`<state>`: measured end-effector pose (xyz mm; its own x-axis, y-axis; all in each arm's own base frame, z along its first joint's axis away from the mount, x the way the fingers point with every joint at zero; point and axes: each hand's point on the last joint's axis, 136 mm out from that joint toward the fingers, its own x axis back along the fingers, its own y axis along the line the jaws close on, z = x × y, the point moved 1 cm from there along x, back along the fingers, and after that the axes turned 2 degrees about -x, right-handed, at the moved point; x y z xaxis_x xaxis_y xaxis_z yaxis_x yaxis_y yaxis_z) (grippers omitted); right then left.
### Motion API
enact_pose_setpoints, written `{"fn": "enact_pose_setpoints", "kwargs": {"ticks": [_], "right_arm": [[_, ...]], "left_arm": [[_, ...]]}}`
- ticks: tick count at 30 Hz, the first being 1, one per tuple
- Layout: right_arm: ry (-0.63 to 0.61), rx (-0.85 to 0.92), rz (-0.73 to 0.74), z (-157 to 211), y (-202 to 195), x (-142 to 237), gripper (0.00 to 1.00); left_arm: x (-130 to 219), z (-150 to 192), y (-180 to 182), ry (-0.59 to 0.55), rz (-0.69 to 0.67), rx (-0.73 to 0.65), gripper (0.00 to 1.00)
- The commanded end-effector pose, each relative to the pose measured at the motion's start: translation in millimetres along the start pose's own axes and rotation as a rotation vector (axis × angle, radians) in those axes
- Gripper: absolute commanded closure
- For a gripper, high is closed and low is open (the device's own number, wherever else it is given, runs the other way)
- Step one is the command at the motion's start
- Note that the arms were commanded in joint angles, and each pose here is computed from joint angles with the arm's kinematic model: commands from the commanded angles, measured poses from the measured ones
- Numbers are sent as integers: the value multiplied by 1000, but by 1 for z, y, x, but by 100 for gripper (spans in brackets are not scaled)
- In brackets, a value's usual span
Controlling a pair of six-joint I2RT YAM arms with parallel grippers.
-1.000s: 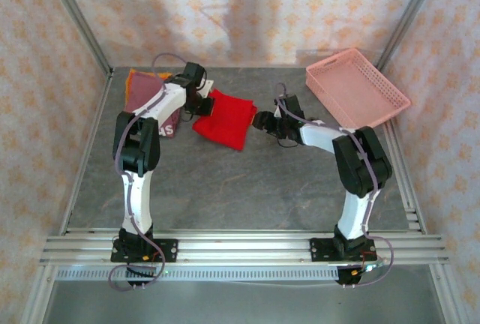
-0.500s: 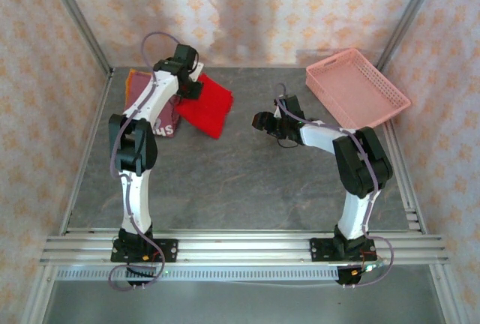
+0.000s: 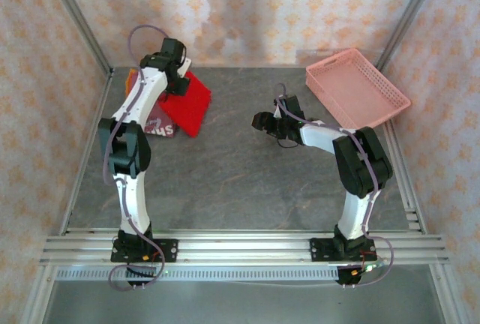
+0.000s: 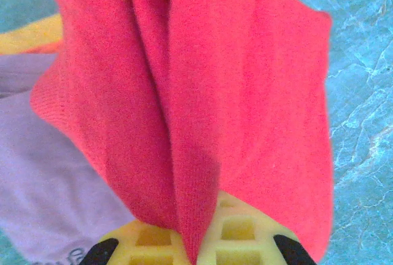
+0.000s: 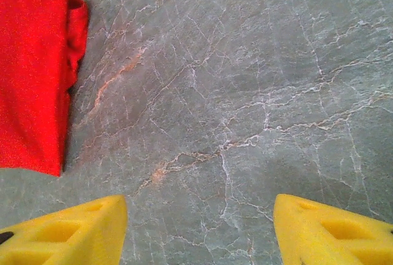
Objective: Fold and stack the t-shirts
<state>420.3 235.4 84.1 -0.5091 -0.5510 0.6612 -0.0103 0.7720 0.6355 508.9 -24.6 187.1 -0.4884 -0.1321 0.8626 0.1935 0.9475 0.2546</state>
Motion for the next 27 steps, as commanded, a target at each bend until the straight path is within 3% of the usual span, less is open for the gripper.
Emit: {"fn": "enact_pose_setpoints", "kwargs": {"ticks": [1,15,27], "right_arm": [[-16,11,-31,-10,8,-3,36],[-14,7,-51,-12,14,-3,36],[2,2,-42,-8,9,-5,36]], "left_arm": [[44,-15,32,-77,-98,6,100],[66,-17,67,-105,-125,91,100],[49,5,116,-23,-270,189,100]]}}
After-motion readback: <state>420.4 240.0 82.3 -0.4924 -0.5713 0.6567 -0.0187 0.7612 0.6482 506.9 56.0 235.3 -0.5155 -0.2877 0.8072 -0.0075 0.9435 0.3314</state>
